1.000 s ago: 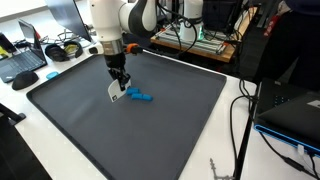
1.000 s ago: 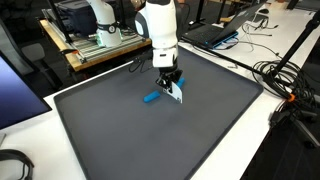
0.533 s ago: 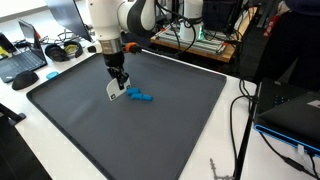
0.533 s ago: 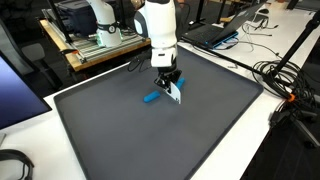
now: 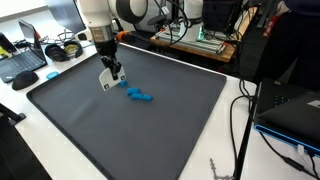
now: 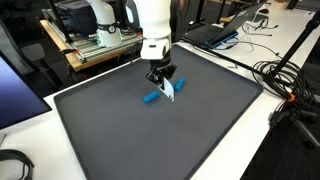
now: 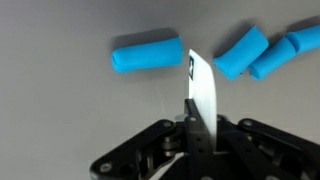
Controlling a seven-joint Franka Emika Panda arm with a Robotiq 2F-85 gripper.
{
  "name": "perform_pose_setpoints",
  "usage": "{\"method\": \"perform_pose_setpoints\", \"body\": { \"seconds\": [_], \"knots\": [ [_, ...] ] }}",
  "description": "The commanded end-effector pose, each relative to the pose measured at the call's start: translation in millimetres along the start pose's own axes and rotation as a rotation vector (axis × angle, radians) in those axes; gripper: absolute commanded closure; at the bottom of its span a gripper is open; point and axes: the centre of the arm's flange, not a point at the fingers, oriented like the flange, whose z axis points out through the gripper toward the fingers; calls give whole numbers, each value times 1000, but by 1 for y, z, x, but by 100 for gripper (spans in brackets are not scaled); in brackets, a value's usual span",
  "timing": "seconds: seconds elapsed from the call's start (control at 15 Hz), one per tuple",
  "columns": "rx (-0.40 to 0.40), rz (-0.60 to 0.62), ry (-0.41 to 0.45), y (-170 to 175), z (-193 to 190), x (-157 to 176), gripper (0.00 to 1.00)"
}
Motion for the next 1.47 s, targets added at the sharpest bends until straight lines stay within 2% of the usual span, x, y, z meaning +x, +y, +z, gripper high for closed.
{"method": "perform_pose_setpoints", "body": {
  "seconds": [0.0,0.67,1.4],
  "knots": [
    [-14,3,-22,16,-17,0,99],
    [-45,20,-66,39,-1,-8,99],
    [-50,-7,-115,30,22,-13,99]
  ]
}}
